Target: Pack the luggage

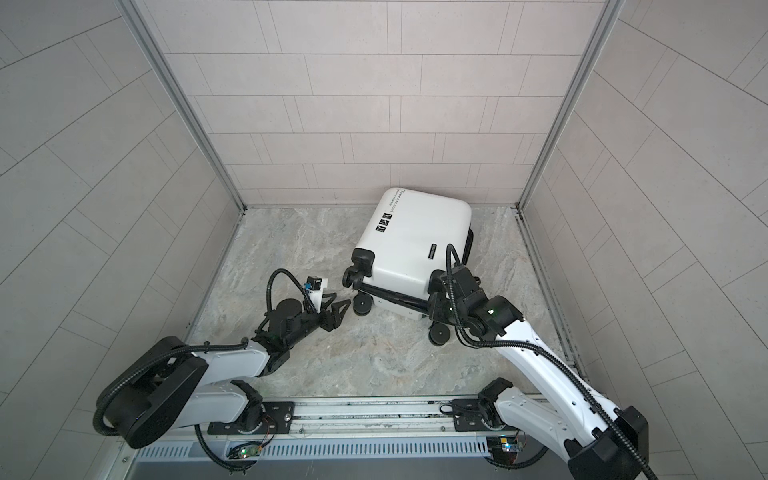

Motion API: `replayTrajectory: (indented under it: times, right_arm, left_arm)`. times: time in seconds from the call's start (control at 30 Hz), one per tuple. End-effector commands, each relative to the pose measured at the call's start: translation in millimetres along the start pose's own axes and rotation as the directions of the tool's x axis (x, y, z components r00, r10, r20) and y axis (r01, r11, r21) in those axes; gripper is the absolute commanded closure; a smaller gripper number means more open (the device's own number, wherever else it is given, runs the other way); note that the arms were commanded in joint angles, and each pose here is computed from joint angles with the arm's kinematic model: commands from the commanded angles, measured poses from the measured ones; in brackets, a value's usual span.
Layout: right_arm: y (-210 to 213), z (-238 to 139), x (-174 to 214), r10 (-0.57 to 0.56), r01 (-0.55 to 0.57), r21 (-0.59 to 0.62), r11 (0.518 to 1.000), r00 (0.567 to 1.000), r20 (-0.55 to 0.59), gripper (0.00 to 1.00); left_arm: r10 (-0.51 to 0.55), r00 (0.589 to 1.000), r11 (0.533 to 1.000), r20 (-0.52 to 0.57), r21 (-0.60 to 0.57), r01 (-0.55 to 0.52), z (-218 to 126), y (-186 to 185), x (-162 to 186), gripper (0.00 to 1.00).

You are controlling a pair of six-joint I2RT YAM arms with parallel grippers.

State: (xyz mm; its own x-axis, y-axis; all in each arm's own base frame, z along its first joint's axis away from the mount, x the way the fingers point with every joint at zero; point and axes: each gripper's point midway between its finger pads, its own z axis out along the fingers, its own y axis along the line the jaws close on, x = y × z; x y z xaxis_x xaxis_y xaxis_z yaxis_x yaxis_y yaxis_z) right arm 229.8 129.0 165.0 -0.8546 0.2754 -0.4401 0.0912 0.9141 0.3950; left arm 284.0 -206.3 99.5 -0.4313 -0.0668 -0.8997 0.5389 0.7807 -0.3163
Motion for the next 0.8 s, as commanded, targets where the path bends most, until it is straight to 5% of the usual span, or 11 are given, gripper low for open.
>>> replayTrajectory:
  times: [0.0, 0.77]
  right_arm:
    - [35, -13, -18, -0.097, 0.103, -0.107, 0.989, 0.993, 0.066, 0.84]
    - [53, -20, -16, -0.141, 0.146, -0.109, 0.983, 0.989, 0.047, 0.91]
  left_arm:
    - [0.052, 0.992, 0.997, 0.118, 0.057, -0.059, 7, -12, -26, 0.36]
    - [0.033, 0.987, 0.995, 0.155, 0.089, -0.047, 47, -3, -32, 0.60]
